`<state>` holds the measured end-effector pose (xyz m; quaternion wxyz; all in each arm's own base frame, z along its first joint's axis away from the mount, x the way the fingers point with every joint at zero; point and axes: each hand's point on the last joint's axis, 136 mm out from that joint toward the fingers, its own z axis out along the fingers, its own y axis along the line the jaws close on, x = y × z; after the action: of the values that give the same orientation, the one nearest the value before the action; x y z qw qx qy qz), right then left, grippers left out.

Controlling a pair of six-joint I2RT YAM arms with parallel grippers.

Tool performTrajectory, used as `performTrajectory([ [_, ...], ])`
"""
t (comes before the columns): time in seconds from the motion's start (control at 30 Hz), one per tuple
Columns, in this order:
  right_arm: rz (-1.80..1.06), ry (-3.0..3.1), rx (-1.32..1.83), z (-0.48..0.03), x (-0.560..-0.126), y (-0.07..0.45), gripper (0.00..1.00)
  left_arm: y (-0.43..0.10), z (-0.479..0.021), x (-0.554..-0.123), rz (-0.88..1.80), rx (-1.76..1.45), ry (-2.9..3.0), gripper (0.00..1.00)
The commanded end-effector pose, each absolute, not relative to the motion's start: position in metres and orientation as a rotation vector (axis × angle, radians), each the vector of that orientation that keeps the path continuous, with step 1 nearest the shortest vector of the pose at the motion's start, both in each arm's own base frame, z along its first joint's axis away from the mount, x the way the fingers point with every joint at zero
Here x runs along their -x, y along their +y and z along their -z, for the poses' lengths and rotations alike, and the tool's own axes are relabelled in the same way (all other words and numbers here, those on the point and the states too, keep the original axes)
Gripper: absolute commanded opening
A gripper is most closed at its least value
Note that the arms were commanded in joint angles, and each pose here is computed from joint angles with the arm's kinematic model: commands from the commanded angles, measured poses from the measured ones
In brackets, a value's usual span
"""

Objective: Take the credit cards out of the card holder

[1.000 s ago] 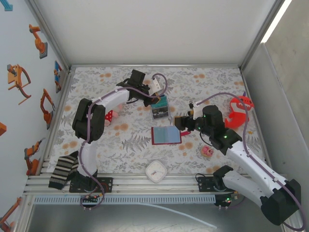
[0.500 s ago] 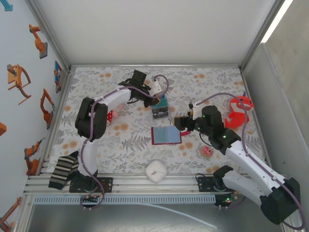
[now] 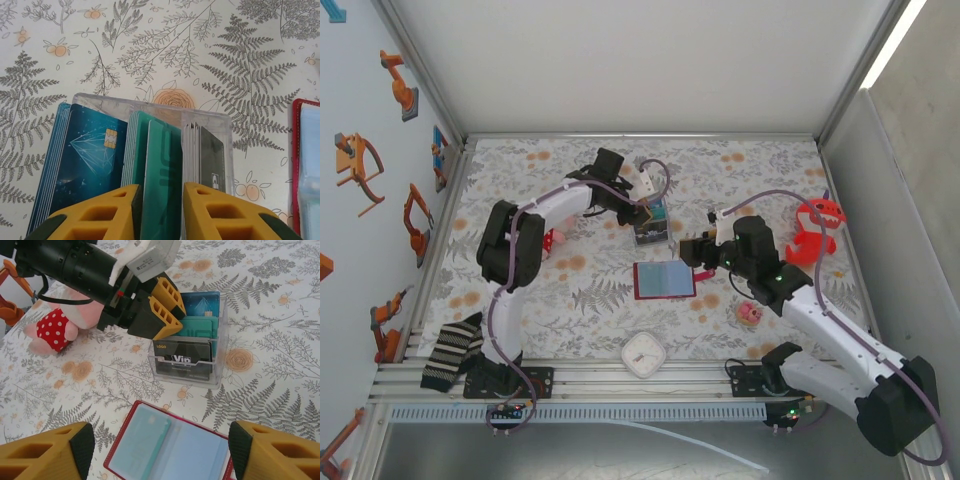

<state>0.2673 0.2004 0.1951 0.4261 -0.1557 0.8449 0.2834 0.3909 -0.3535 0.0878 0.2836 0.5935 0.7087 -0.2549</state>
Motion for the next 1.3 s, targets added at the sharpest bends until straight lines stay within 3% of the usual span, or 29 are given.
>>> performTrajectory([
  [0.0, -0.725, 2.131, 0.353, -0.196, -0.269, 0.201, 0.63, -0.356, -0.136, -0.377, 0.682, -1.566, 1.800, 0.28],
  [0.13, -0.694, 2.208, 0.307, -0.184, -0.268, 0.195, 0.51, -0.353, -0.166, -0.361, 0.644, -1.508, 1.741, 0.30],
  [0.17, -0.690, 2.221, 0.300, -0.181, -0.267, 0.195, 0.49, -0.351, -0.173, -0.357, 0.636, -1.489, 1.729, 0.38],
  [0.27, -0.680, 2.261, 0.278, -0.172, -0.263, 0.195, 0.42, -0.343, -0.194, -0.346, 0.610, -1.408, 1.704, 0.42],
  [0.33, -0.663, 2.291, 0.277, -0.165, -0.259, 0.198, 0.39, -0.337, -0.206, -0.337, 0.572, -1.343, 1.693, 0.55],
  [0.4, -0.627, 2.320, 0.294, -0.158, -0.254, 0.203, 0.37, -0.331, -0.216, -0.327, 0.529, -1.284, 1.682, 0.57],
  [0.63, -0.461, 2.457, 0.367, -0.123, -0.239, 0.223, 0.35, -0.292, -0.230, -0.303, 0.390, -1.001, 1.729, 1.00],
  [1.03, -0.425, 2.590, 0.554, -0.080, -0.242, 0.289, 0.32, -0.177, -0.255, -0.298, 0.117, -0.410, 1.823, 0.97],
  [1.27, -0.436, 2.654, 0.583, -0.057, -0.244, 0.307, 0.43, -0.153, -0.268, -0.296, 0.068, -0.320, 1.835, 0.97],
])
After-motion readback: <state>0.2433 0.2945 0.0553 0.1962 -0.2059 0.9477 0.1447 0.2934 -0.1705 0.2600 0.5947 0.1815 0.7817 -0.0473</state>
